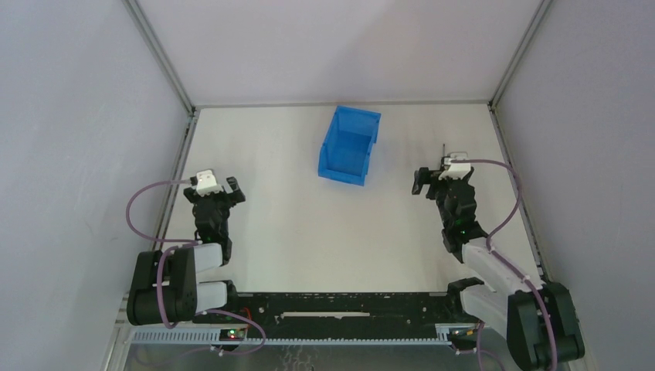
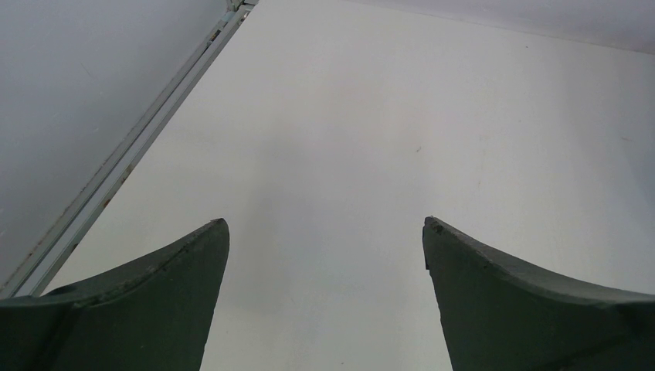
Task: Put the screwdriver in the bin
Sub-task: Pick up the screwdriver from the center of the board.
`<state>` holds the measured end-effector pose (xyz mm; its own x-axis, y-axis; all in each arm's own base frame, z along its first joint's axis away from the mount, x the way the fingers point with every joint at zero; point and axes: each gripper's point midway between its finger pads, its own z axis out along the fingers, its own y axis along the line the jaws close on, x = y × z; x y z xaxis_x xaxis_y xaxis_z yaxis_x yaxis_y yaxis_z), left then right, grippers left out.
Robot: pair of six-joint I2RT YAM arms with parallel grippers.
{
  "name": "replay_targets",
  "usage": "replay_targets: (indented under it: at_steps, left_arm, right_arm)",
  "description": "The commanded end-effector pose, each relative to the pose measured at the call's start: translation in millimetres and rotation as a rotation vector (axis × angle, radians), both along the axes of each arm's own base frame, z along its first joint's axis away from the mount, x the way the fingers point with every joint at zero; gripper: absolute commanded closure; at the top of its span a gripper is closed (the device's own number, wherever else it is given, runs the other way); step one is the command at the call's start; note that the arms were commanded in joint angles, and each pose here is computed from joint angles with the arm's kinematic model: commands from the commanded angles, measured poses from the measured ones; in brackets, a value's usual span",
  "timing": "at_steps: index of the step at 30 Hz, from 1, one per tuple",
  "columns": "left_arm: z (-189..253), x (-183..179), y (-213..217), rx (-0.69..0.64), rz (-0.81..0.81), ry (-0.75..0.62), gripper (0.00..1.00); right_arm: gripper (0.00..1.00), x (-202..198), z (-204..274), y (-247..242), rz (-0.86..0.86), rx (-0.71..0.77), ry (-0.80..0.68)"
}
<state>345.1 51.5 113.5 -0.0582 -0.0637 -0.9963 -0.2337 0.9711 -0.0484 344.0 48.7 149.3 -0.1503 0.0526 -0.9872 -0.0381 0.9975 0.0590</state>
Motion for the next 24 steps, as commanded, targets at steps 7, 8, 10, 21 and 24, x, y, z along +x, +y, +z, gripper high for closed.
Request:
replay_targets:
  at_steps: [7, 8, 10, 21, 24]
  left_arm:
    - [21.8, 7.9, 1.8, 0.028, 0.008, -0.061, 0.0]
    - [22.2, 8.2, 1.7, 0.028, 0.007, -0.062, 0.0]
    - [21.9, 8.1, 1.7, 0.029, 0.007, -0.061, 0.0]
    - [21.9, 8.0, 1.7, 0.028, 0.007, -0.061, 0.0]
    - [22.2, 8.2, 1.8, 0.028, 0.008, -0.062, 0.0]
  right_arm:
    - [0.0, -4.1, 110.3, -3.0, -0.029, -0.001, -0.071]
    - [0.0, -4.8, 120.8, -3.1, -0.028, 0.0, -0.071]
    - [0.0, -6.2, 145.5, -3.3, -0.028, 0.004, -0.082]
    - [0.0, -26.6, 277.9, -4.8, -0.004, 0.013, -0.174]
    - [0.0, -28.6, 298.8, -3.0, 0.01, 0.016, -0.185]
